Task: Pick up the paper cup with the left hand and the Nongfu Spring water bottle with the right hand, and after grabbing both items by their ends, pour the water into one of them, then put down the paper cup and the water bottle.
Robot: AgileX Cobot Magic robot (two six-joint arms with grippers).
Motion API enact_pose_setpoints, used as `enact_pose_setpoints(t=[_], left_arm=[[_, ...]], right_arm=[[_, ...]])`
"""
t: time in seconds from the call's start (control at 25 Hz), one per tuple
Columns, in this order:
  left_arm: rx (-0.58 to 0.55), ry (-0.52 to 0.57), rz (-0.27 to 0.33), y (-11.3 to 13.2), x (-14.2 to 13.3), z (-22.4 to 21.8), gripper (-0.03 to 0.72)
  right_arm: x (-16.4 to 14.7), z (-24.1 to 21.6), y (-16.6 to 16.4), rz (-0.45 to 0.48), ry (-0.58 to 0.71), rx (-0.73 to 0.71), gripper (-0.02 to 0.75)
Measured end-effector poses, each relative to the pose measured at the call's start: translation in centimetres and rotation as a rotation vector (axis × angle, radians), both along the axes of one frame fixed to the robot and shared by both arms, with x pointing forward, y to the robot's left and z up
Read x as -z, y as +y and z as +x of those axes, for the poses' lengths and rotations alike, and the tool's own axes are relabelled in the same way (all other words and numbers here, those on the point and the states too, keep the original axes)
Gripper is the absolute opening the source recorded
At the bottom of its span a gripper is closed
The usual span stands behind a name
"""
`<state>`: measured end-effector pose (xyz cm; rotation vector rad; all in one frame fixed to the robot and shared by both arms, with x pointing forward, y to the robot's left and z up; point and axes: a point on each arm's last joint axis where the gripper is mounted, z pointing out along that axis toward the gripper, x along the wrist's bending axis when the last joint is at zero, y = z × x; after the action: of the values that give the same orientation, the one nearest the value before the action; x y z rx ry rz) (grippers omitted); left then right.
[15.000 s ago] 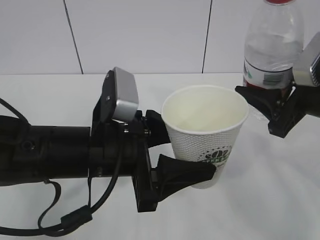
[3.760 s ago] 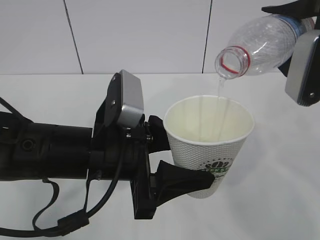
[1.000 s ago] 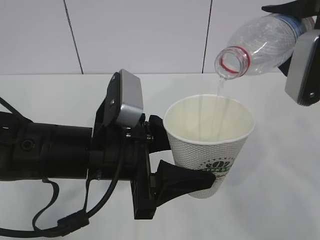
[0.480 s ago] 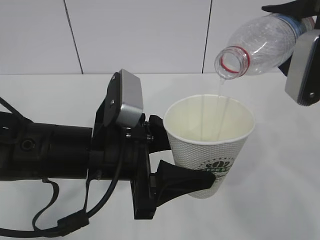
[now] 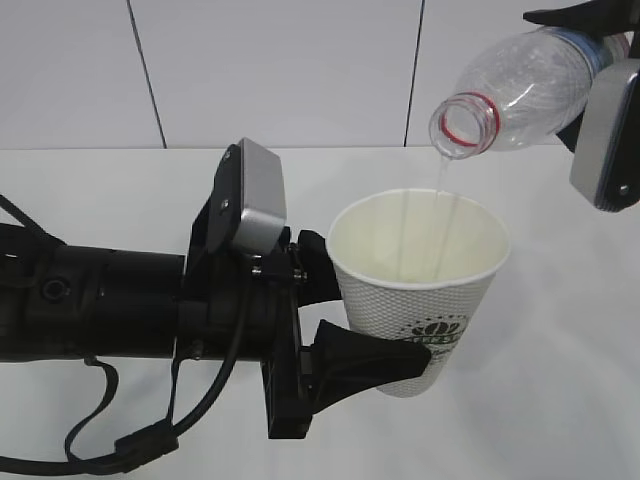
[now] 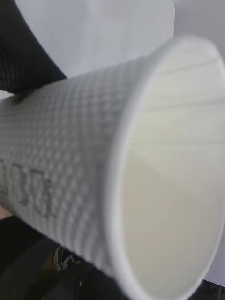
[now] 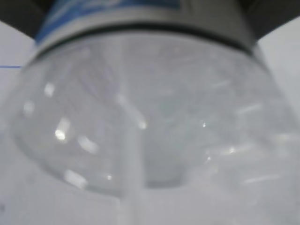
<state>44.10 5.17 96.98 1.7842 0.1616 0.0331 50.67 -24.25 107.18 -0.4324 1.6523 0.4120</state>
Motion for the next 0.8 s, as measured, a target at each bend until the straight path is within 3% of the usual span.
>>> enact_pose_setpoints(t=[0.8], left_arm=[[0.006,0.000,-0.010,-0.02,-0.08,-0.05,0.516]], right_arm=[[0.00,0.00,0.00,0.000,0.000,0.000,0.484]])
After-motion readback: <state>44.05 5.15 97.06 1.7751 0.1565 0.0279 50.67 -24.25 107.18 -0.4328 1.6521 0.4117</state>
